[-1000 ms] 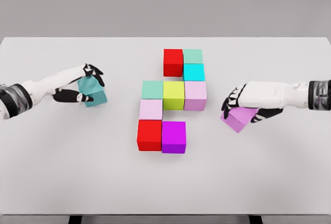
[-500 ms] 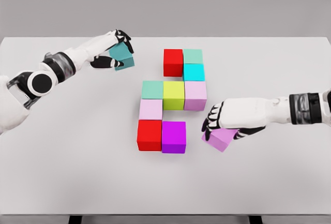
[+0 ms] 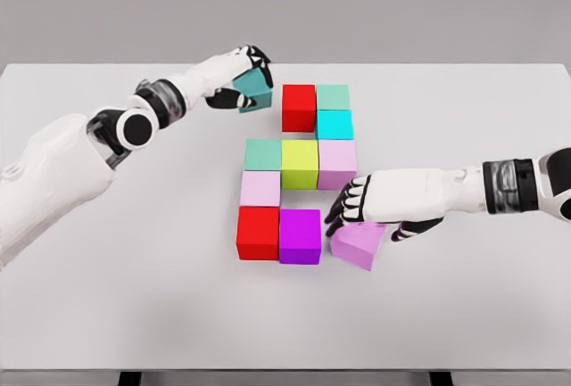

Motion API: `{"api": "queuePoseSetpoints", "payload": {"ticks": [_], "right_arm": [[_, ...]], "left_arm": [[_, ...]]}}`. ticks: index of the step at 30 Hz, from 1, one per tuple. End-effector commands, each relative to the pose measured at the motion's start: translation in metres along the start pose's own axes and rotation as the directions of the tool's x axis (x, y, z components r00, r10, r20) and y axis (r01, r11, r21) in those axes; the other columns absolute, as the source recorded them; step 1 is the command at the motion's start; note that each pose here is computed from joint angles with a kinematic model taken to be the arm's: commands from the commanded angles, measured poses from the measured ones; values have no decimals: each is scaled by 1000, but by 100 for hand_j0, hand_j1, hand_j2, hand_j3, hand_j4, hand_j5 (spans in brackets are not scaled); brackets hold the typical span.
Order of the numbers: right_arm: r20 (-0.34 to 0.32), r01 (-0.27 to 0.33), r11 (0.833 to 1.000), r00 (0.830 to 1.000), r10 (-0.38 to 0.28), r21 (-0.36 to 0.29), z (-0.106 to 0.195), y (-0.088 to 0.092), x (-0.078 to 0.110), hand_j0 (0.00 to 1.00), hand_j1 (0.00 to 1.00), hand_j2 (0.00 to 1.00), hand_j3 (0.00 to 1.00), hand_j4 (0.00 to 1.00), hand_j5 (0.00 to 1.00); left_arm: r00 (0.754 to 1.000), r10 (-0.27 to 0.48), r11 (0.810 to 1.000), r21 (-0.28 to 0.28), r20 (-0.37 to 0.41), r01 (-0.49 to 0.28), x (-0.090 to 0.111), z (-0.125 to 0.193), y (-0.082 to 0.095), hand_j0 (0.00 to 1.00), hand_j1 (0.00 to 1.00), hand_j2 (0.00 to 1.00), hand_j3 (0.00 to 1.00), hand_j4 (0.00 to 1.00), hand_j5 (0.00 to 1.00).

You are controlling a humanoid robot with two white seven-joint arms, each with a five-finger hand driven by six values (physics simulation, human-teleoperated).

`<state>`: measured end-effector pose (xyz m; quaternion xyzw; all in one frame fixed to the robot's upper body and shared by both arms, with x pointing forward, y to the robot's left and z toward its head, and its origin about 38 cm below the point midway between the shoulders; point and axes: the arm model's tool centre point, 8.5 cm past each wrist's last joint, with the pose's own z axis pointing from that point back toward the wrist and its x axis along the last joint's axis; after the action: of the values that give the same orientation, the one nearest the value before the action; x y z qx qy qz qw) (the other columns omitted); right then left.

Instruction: Assemble the squares on the desktop into the number 2

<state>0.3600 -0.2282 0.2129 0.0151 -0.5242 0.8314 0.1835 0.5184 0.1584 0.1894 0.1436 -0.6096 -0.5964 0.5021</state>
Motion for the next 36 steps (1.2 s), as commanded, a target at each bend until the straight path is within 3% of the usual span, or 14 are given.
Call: {"api": "queuePoseSetpoints", "payload": {"ticks": [1, 5, 8, 12, 14, 16, 19, 26, 28, 29, 30, 32, 34, 36], "right_arm": [[-8, 2, 1000, 1000, -2, -8, 3, -2, -1, 100, 100, 100, 100, 100, 100], [-101, -5, 998, 995, -2, -63, 34, -18, -19, 100, 100, 100, 100, 100, 100], [-180, 14, 1000, 983, -19, -26, 63, -10, -30, 100, 100, 100, 100, 100, 100], [-303, 88, 995, 950, -68, 55, 111, 16, -43, 100, 100, 100, 100, 100, 100], [-295, 116, 990, 951, -88, 80, 109, 30, -40, 100, 100, 100, 100, 100, 100], [-280, 108, 983, 958, -62, 150, 98, 45, -35, 100, 100, 100, 100, 100, 100], [-233, 61, 980, 972, -15, 188, 84, 44, -21, 100, 100, 100, 100, 100, 100], [-204, 59, 975, 979, -14, 213, 75, 52, -15, 100, 100, 100, 100, 100, 100], [-197, 63, 974, 980, -19, 219, 73, 54, -14, 100, 100, 100, 100, 100, 100], [-193, 59, 974, 981, -16, 218, 72, 53, -13, 100, 100, 100, 100, 100, 100], [-192, 59, 974, 981, -17, 218, 71, 54, -13, 100, 100, 100, 100, 100, 100], [-190, 57, 975, 982, -15, 216, 70, 53, -13, 100, 100, 100, 100, 100, 100], [-185, 54, 975, 983, -14, 214, 68, 52, -12, 100, 100, 100, 100, 100, 100], [-180, 46, 978, 984, -8, 205, 66, 48, -13, 100, 100, 100, 100, 100, 100]], "left_arm": [[1000, -8, 1000, -20, 0, 8, 2, -4, -9, 42, 42, 42, 42, 42, 42], [1000, -11, 1000, -28, -9, 11, 0, -5, -11, 47, 47, 47, 47, 47, 47], [1000, -12, 1000, -28, -24, 11, -6, -5, -11, 58, 58, 58, 58, 58, 58], [1000, -15, 1000, -23, -20, 14, -4, -5, -7, 76, 76, 76, 76, 76, 76], [1000, -15, 1000, -22, -18, 14, -3, -5, -7, 81, 81, 81, 81, 81, 81], [1000, -17, 1000, -23, -14, 17, -3, -5, -7, 85, 85, 85, 85, 85, 85], [1000, -15, 1000, -21, -15, 15, -3, -5, -6, 94, 94, 94, 94, 94, 94], [999, -26, 1000, -17, 22, 26, -1, -4, -3, 100, 100, 100, 100, 100, 100], [999, -33, 999, 0, 19, 33, -3, -1, 11, 100, 100, 100, 100, 100, 100], [999, -46, 999, 11, -3, 46, -13, 6, 21, 100, 100, 100, 100, 100, 100], [996, -70, 997, 37, -61, 72, -36, 25, 46, 100, 100, 100, 100, 100, 100], [981, -106, 992, 47, -161, 115, -71, 47, 72, 100, 100, 100, 100, 100, 100], [977, -130, 990, 30, -171, 137, -75, 48, 71, 100, 100, 100, 100, 100, 100], [979, -166, 986, -9, -120, 167, -76, 49, 60, 100, 100, 100, 100, 100, 100]]}}
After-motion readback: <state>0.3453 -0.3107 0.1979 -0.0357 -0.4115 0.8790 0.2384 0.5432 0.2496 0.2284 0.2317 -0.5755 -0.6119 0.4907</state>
